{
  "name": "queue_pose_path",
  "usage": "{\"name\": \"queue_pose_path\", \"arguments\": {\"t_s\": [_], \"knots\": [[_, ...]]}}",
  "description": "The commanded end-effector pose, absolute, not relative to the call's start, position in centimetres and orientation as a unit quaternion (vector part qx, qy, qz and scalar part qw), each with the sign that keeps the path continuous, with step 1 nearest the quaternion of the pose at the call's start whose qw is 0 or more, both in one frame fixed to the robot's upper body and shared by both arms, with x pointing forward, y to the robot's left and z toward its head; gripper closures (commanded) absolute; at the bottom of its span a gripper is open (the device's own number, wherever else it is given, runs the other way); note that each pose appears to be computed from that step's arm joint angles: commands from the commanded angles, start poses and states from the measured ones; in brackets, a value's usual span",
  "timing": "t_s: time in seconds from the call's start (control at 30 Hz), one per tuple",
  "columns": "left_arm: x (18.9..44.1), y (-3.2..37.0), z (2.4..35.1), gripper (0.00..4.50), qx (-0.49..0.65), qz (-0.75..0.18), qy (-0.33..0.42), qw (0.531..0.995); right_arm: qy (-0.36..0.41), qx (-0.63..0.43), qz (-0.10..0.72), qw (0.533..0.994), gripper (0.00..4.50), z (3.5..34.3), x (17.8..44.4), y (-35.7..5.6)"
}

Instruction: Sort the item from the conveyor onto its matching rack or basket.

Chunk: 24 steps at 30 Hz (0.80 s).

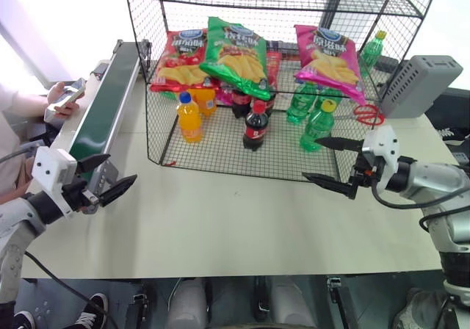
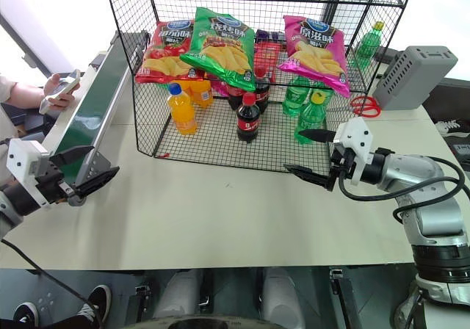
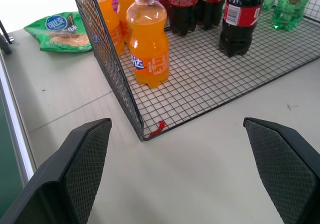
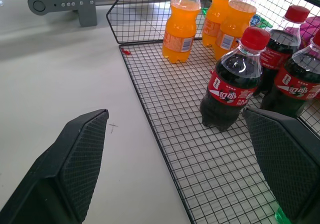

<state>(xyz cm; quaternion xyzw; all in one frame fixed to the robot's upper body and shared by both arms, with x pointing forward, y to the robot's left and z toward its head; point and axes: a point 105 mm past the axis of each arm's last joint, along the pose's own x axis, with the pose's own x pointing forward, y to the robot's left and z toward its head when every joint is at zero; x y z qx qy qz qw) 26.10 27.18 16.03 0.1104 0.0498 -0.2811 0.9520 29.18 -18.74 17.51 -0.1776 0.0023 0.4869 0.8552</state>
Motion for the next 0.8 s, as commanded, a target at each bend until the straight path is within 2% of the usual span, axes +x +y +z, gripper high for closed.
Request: {"name": "queue_pose_path", "arguments": {"t_s": [0.03, 0.8], "knots": [[26.0, 27.4, 16.6, 0.00, 0.126, -0.278, 0.039, 0.952, -0.015, -0.191, 0.490, 0.850, 0.04, 18.1, 29.2, -18.4], [27.0, 27.2, 15.7, 0.00, 0.144, -0.285, 0.034, 0.947, -0.016, -0.215, 0.477, 0.852, 0.04, 17.5, 29.4, -19.1]]}}
